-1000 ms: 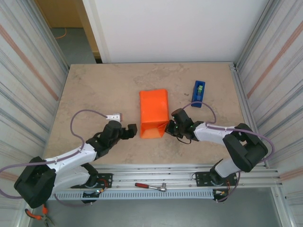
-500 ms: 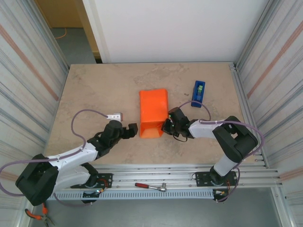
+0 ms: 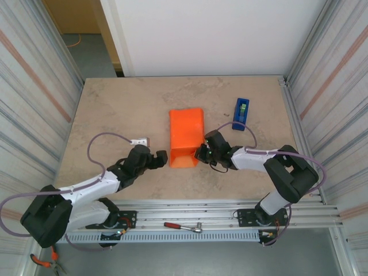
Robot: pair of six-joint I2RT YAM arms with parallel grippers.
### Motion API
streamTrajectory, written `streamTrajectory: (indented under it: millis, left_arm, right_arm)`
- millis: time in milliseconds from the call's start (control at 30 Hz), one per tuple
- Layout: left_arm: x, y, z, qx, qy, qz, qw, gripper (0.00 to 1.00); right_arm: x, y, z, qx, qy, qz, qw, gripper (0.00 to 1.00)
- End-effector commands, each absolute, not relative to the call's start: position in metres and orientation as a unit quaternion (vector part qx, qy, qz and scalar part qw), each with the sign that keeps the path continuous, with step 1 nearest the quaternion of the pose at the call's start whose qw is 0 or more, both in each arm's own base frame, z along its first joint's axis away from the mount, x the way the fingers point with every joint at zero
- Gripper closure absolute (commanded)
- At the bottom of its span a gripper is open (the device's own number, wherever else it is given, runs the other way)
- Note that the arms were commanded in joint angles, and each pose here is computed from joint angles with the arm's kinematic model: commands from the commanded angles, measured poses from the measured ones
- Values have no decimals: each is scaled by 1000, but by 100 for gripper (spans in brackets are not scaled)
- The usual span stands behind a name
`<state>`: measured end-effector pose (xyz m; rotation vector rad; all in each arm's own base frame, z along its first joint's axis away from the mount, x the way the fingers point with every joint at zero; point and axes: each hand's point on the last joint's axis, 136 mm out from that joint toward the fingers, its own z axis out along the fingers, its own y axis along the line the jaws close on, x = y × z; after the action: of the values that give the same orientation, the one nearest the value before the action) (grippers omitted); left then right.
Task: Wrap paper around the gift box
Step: Fold the wrapping paper for the gift box.
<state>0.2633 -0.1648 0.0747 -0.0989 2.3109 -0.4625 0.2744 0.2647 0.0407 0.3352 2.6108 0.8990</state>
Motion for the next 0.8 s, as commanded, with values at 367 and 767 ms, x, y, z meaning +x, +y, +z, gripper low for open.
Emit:
streamTrajectory:
  millis: [367,767]
  left_arm:
    - [270,-184,62,-20,929,-200,311,47]
    - [274,-206,51,4,939,-211,273,59]
  right_arm:
    - [266,267,12,118,934,301,150,100]
    - [261,262,7,124,936,295,146,100]
